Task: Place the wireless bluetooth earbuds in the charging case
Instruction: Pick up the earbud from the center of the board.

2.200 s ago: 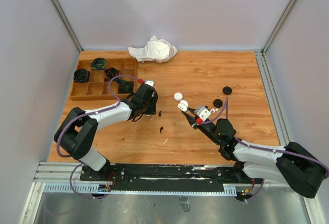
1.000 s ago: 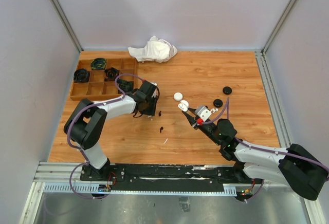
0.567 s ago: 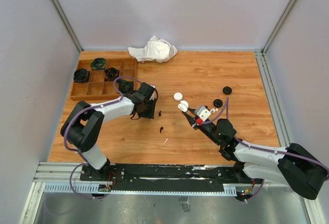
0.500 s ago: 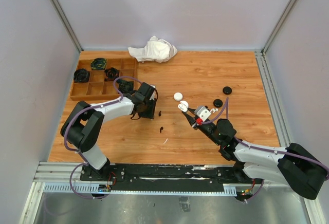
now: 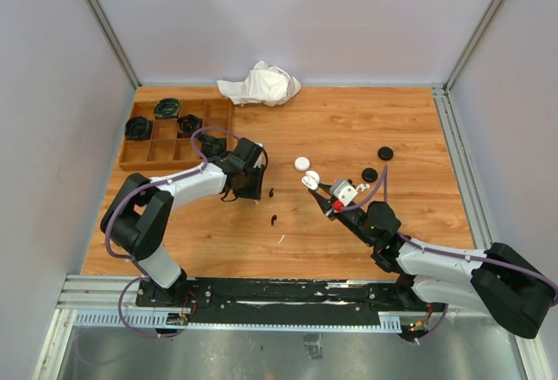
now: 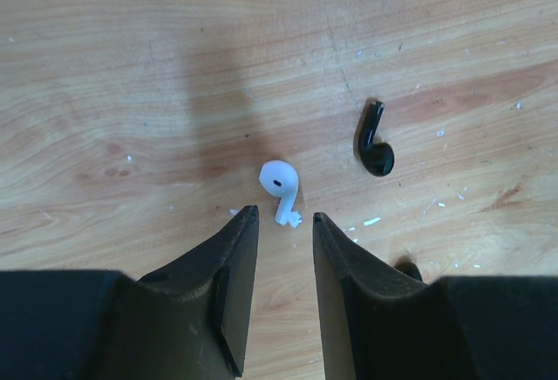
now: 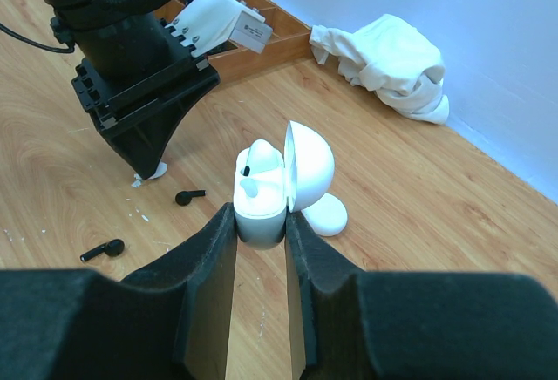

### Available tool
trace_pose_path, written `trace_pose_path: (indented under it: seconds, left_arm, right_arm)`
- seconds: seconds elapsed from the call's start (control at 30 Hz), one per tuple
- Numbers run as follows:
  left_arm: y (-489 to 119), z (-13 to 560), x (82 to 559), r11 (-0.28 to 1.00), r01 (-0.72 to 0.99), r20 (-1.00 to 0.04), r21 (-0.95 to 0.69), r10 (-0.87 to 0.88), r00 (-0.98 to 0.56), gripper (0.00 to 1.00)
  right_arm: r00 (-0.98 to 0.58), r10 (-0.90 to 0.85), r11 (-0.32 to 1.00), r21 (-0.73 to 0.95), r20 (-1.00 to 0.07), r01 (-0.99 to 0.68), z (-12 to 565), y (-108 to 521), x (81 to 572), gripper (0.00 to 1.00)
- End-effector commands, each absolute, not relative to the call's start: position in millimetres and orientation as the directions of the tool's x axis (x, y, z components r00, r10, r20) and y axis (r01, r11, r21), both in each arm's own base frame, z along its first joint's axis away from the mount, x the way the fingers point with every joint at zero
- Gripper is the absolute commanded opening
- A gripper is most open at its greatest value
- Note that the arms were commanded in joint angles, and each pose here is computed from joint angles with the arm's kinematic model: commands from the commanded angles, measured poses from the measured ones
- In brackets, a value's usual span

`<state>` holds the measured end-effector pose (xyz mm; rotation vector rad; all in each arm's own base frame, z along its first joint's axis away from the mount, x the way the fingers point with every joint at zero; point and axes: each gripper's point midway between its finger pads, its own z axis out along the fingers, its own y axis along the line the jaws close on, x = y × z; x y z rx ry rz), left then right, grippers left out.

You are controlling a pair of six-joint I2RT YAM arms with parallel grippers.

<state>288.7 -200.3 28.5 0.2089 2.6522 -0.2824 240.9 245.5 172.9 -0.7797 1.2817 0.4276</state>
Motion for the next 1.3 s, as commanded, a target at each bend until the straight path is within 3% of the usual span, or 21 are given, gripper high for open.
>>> trace_pose_path:
  seconds: [0.0,0.63,0.97,1.27]
  left_arm:
    - [-201.3,35.4,302.8,0.972,0.203,-0.483,-0.12,0.122,-0.867,0.37]
    - [-205.2,20.4,308.3,0.971,0.215,-0.451,-0.102,0.148,-0.88,0.35]
    - [-201.7,13.2,302.9,0.973,0.214,-0.43,-0.092,0.155,-0.89,0.29]
    - [-203.5,42.8,306.9,0.969,0.212,-0.521,-0.13,0.115,-0.846,0.21]
  right_arm:
    - [0.278,-0.122,0.672,-0.285,-0.953,-0.683,179.0,248.5,238.7,0.11]
    - [0.273,-0.123,0.674,-0.282,-0.954,-0.683,178.9,248.3,239.0,0.11]
    - [0.276,-0.116,0.675,-0.28,-0.954,-0.683,180.8,247.9,238.2,0.11]
    - [0.293,-0.114,0.647,-0.295,-0.949,-0.704,182.7,253.3,234.5,0.11]
